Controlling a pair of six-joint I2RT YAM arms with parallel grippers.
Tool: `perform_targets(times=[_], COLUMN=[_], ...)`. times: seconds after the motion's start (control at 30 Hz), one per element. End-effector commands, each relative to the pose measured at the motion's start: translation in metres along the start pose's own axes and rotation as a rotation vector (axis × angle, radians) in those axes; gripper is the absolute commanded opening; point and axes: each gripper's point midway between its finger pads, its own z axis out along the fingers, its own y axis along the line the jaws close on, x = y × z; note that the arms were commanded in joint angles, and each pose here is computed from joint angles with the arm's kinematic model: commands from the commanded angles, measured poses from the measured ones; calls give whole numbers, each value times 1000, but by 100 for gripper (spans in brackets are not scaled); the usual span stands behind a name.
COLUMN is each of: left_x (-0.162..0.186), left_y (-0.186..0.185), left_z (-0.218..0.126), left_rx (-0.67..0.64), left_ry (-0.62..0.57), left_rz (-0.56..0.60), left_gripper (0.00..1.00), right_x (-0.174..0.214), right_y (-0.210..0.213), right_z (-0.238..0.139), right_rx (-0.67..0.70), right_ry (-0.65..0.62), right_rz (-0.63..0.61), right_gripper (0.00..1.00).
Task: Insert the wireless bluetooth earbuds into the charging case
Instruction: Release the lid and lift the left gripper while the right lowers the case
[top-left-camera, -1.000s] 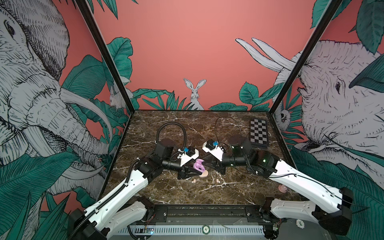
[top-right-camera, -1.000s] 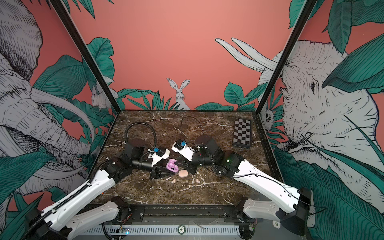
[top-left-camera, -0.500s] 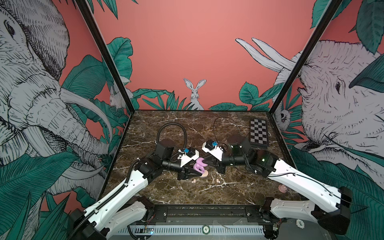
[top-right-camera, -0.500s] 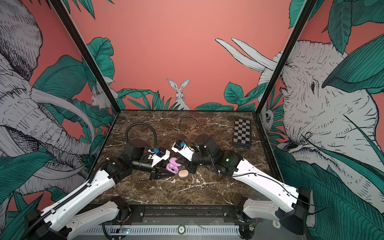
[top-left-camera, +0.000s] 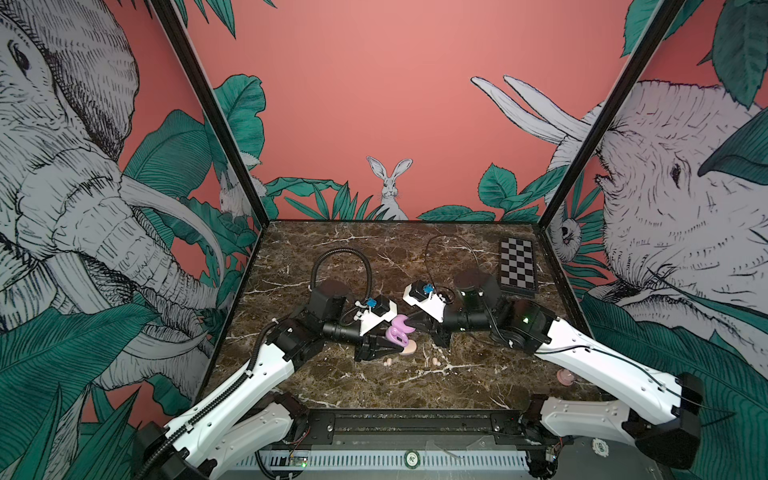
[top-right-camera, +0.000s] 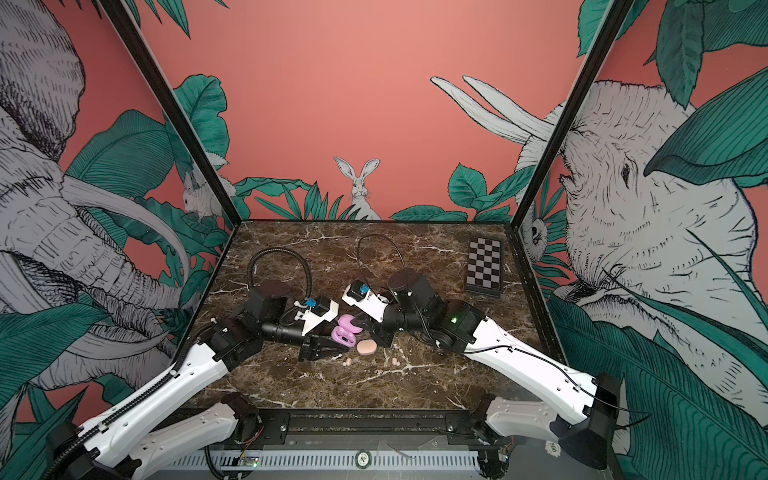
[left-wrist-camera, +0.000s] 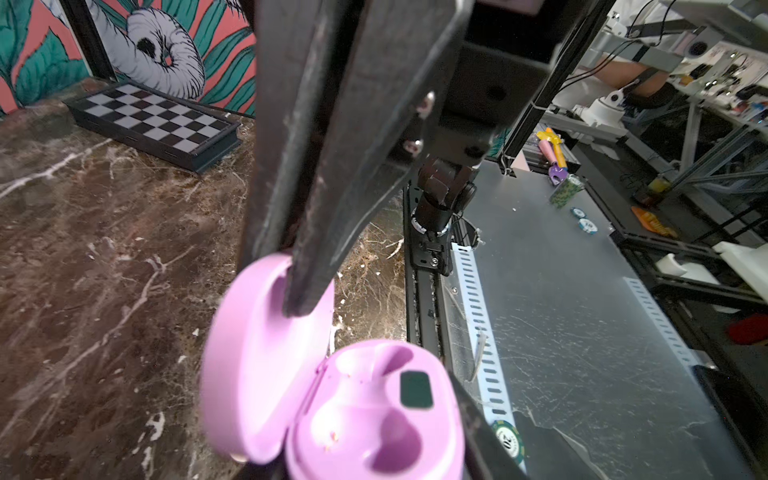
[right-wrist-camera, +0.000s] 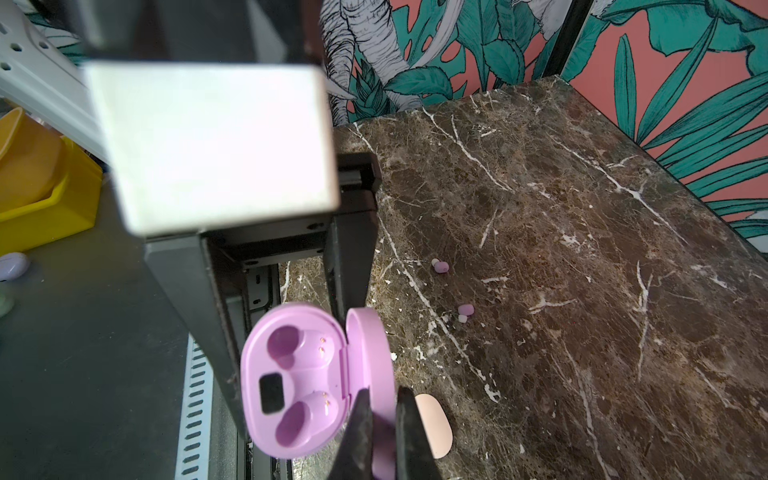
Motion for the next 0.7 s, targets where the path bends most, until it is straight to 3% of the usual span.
perform_targets(times=[0.0,0.2,0.23,0.47,0.53,0.67], left_x=[-3,-8,-10,-19,-17,-20], left_y=[9,6,4,-7,-3,34], left_z=[-4,-13,-16,-41,-48,-85], left_rx=[-78,-118,-126,-233,-303,-650], left_ry=[-16,-38,-44,-106,-131,-206], left_rz=[49,78,86,139,169,167], left_gripper=[56,69,75,95,99,99], right_x=[-17,-16,-16,-8,-3,9], right_y=[0,-8,-11,-48,-60,-77], right_z=[-7,-7,-8,-9,-4,7], right_rx=[10,51,67,268,314,347], right_ry=[-39,-12,-7,67,106,200], right_rz=[4,-16,-22,-135,-189,-300], right_gripper=[0,0,0,0,0,0])
